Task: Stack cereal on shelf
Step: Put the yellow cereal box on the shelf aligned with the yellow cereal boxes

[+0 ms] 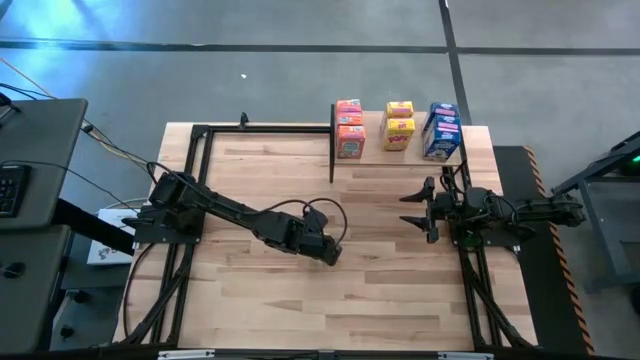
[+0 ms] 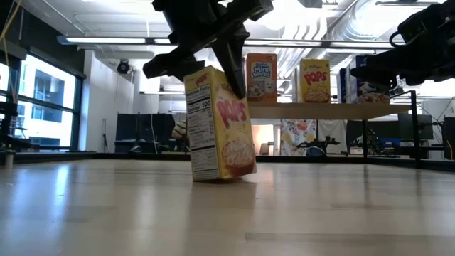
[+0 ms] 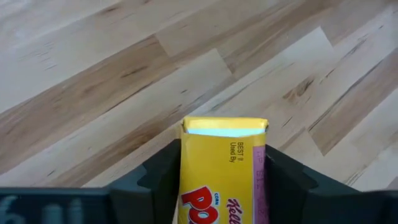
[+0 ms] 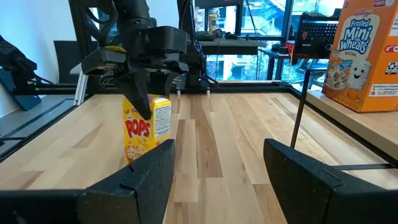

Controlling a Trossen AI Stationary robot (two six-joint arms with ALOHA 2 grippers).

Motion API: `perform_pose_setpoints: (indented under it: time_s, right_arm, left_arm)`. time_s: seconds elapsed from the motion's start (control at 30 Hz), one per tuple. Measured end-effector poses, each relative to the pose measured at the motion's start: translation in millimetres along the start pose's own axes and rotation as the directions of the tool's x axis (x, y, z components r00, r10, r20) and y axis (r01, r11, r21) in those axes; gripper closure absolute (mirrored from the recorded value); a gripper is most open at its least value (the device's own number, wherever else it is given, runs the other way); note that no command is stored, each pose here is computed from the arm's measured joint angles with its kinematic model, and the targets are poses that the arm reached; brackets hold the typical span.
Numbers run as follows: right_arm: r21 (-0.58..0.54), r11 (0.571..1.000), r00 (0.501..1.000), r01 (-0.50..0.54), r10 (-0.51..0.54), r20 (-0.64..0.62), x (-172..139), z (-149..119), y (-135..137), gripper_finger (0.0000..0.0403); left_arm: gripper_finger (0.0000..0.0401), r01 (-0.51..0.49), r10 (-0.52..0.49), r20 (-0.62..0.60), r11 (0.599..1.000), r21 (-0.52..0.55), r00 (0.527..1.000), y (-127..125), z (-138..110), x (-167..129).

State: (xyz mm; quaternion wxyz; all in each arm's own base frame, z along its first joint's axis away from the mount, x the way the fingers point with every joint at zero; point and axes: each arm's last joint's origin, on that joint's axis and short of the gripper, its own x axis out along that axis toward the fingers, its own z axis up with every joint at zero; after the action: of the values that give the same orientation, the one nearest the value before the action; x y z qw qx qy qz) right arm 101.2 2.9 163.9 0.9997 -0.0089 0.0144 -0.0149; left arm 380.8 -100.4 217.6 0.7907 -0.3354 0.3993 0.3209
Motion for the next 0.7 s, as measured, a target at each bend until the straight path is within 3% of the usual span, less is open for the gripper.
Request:
perform_pose_setpoints:
  time_s: [0.27,0.43,0.7]
  right_arm:
    - [0.0,1.0,1.0,0.0,0.0,0.0,0,0,0,0.0164]
    - [0.0,1.0,1.0,0.0,0.0,0.0,0,0,0,0.0164]
    - [0.0,1.0,1.0,0.0,0.0,0.0,0,0,0,0.0164]
  left_arm:
    - [0.0265,0.025,-0.025,0.006,0.999,0.035,1.0,-2,1,0]
    - [0.0267,0.066,-0.069,0.02,0.99,0.125,0.997,-7,3,0]
    - [0.0267,0.182,-0.201,0.004,0.894,0.411,0.98,-16,25,-1]
